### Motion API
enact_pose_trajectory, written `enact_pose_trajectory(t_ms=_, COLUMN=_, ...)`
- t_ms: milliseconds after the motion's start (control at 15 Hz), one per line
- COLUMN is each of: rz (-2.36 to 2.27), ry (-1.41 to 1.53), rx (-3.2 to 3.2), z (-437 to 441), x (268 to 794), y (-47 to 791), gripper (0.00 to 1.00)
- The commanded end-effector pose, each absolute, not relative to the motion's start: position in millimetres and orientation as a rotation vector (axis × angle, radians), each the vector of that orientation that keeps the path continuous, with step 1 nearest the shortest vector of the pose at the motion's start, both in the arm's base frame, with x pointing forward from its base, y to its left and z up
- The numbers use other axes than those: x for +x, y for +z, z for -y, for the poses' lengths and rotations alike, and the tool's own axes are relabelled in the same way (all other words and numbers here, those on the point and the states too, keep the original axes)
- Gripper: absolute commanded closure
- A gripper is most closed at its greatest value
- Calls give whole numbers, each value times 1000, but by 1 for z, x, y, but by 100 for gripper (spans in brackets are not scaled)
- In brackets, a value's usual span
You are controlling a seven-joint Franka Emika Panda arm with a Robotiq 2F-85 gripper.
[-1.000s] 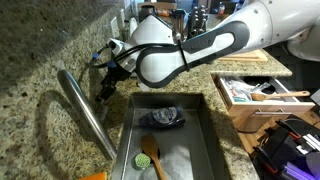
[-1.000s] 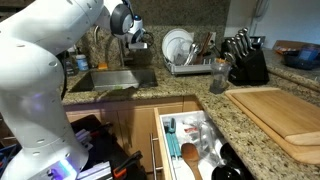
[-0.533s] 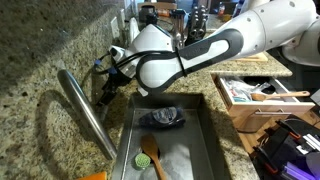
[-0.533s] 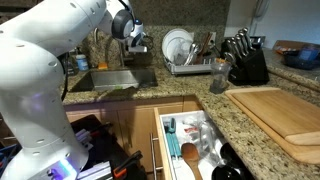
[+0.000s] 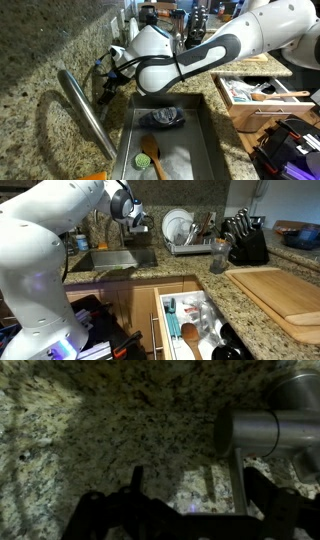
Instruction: Open the tap, remove the wooden spoon from the open drawer, put it on the chopping board, and then close the drawer
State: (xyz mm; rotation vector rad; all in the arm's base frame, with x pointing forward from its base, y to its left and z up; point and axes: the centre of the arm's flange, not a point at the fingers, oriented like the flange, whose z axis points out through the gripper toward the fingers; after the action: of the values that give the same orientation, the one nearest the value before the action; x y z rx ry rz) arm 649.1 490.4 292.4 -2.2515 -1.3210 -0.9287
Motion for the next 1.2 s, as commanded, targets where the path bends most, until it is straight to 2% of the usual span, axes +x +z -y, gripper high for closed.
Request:
enact_pose_trajectory(t_ms=0, rz=1320, ry=-936, rx=-2251, z=-491, x=649, y=294, gripper=0)
enact_pose_trajectory(t_ms=133, rz=1348, ry=-924, rx=-2160, z=-492, x=649, y=296, gripper=0)
enact_pose_trajectory(t_ms=467, rz=1200, ry=-1101, rx=-2136, z=-488, x=653, y=313, gripper=0)
enact_pose_trajectory(t_ms=933, rz=1169, ry=-971, rx=-2174, z=-496, x=644, y=295, gripper=0)
enact_pose_trajectory(t_ms=1133, rz=1182, ry=-1008, rx=-2165, z=-499, x=644, y=297, gripper=0)
